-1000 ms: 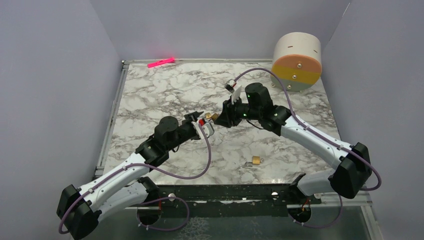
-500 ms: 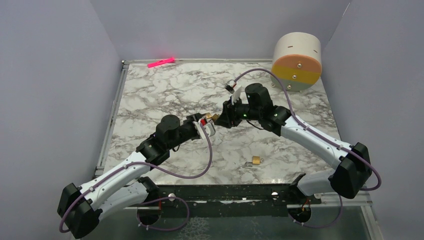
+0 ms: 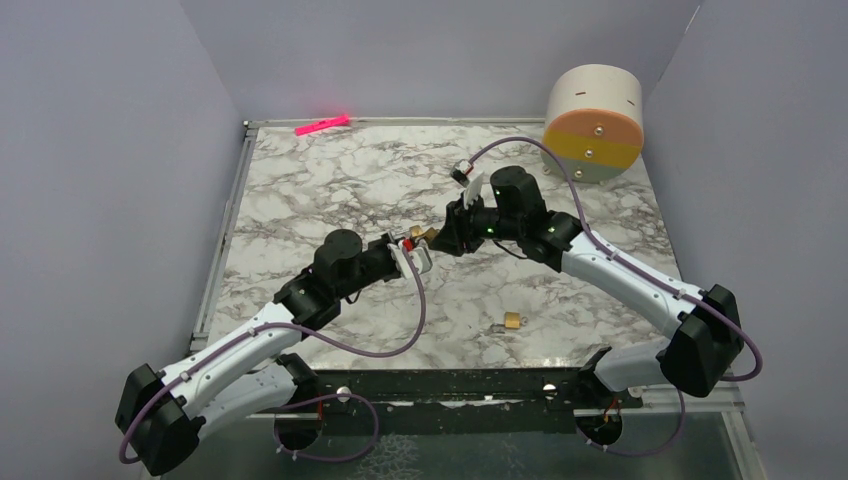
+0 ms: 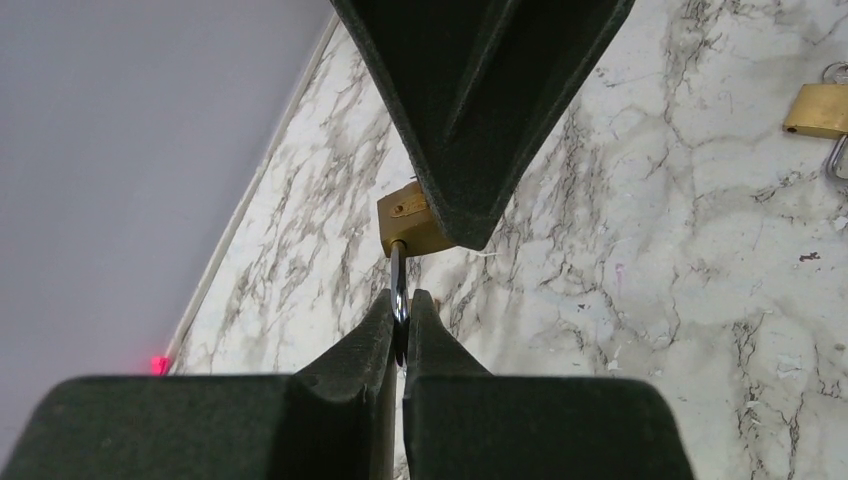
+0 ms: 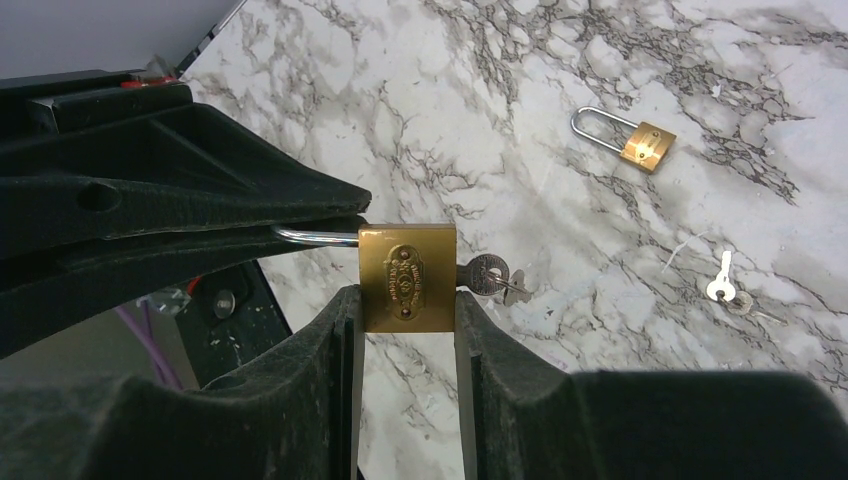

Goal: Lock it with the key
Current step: Lock the lock.

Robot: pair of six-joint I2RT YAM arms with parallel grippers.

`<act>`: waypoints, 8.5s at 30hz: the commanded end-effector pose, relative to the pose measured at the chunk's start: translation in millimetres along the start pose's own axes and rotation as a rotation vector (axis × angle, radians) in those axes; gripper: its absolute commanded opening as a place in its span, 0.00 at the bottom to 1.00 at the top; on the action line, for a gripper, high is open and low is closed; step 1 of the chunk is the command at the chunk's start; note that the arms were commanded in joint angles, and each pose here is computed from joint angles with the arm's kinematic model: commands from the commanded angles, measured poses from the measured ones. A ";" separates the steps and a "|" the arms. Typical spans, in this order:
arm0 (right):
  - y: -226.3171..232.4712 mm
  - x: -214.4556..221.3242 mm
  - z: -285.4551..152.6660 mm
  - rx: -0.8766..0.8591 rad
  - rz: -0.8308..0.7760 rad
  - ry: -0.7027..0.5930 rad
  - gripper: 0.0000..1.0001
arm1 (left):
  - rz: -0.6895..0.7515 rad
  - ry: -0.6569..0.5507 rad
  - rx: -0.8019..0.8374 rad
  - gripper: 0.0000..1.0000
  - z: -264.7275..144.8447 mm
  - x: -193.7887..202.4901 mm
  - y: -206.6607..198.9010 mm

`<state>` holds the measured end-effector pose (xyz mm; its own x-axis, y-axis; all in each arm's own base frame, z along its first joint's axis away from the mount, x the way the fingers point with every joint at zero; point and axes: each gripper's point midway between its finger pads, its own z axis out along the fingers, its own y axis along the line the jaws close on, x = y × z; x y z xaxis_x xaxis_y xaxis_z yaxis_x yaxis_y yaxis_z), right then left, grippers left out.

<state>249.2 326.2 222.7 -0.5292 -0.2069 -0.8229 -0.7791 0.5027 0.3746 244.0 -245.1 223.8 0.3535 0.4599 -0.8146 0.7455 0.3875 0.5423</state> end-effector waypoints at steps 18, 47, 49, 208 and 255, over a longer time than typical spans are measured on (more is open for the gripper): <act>-16.6 -31.8 -19.6 0.135 -0.069 -0.148 0.93 | -0.064 -0.021 -0.025 0.00 2.0 -21.3 14.4; -25.4 -66.5 -59.1 -0.113 -0.038 -0.419 1.00 | -0.350 -0.173 -0.014 0.00 -8.2 -50.4 10.4; -18.1 -65.8 -58.1 -0.164 -0.064 -0.420 1.00 | -0.386 -0.177 0.045 0.00 -8.1 -54.5 1.6; 26.6 -49.9 -29.1 -0.542 -0.141 -0.418 0.01 | -0.765 -0.261 0.557 0.00 0.9 -66.6 -11.1; 39.0 -49.7 -37.1 -0.536 -0.123 -0.430 0.01 | -0.774 -0.292 0.575 0.00 5.8 -77.3 -43.6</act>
<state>228.5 309.9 264.9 -0.4048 0.0802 -0.9109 -0.9144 -0.0461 0.4023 227.1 -284.8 284.8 -0.2104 -0.0800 -0.9743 0.9616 0.1631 -0.2210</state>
